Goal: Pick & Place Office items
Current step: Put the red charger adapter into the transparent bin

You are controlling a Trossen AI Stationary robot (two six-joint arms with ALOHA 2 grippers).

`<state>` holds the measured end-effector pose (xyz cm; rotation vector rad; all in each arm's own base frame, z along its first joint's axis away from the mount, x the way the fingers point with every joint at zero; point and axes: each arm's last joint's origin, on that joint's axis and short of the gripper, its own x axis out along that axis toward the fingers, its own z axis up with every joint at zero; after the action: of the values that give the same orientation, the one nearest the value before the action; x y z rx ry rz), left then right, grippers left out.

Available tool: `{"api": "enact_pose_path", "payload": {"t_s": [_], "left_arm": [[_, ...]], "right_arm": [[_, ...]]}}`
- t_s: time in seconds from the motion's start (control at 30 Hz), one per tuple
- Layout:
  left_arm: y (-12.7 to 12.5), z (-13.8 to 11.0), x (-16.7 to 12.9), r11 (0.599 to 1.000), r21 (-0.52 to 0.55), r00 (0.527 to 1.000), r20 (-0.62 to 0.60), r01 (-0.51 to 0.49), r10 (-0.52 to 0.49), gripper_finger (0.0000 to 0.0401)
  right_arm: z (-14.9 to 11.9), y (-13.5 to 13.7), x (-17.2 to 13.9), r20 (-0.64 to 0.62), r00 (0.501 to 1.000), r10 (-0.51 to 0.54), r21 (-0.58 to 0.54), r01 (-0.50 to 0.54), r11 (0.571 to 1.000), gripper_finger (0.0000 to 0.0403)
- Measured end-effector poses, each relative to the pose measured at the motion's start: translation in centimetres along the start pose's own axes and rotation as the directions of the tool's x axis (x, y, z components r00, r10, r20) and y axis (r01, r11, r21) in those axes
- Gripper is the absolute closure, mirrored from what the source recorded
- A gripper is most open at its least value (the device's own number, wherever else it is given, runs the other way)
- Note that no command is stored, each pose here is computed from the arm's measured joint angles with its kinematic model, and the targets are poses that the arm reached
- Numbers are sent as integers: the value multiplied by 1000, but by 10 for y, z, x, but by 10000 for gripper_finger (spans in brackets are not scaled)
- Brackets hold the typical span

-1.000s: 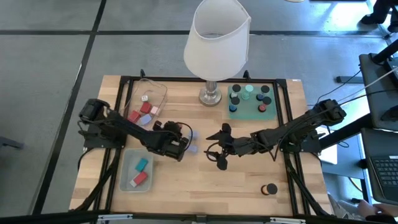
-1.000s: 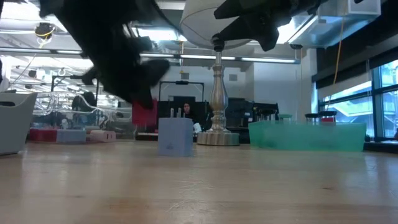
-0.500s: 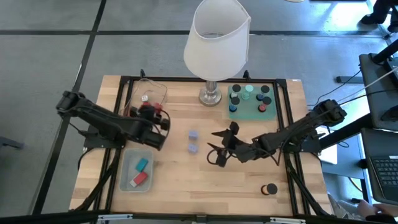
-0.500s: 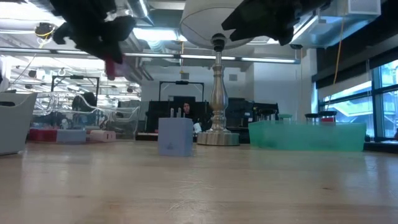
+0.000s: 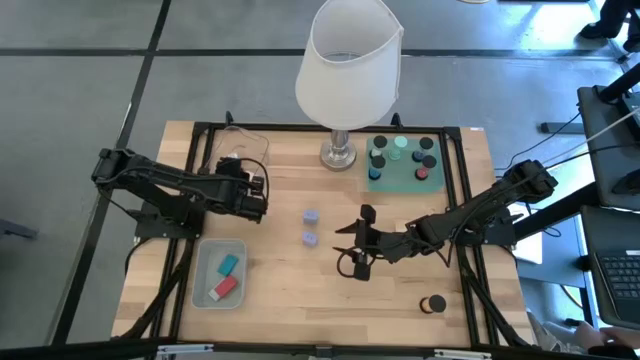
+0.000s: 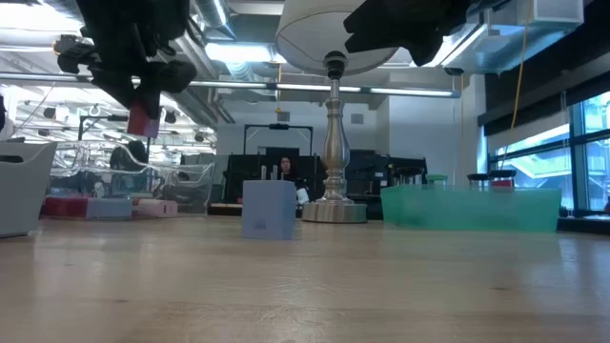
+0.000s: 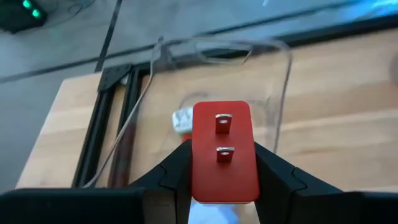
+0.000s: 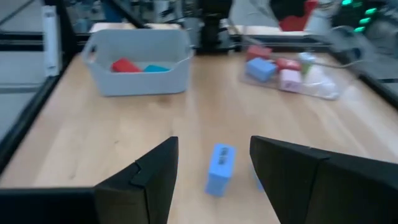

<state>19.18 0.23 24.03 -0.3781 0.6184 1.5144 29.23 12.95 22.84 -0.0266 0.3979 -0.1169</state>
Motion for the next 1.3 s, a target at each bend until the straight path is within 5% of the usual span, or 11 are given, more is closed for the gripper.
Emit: {"api": "enact_pose_path", "payload": {"t_s": [0.27, 0.87, 1.3], "left_arm": [[-6, -4, 10, 995, 81, 989, -133, -55, 65, 281], [-30, -19, 41, 940, 310, 951, -220, -143, 217, 277], [-29, -15, 47, 936, 311, 948, -213, -163, 236, 238]], "right_arm": [[-1, 4, 0, -27, 990, 137, 2, -137, 991, 199], [-1, 4, 0, -27, 990, 138, 2, -138, 990, 199], [-1, 4, 0, -26, 990, 136, 2, -136, 991, 199]]}}
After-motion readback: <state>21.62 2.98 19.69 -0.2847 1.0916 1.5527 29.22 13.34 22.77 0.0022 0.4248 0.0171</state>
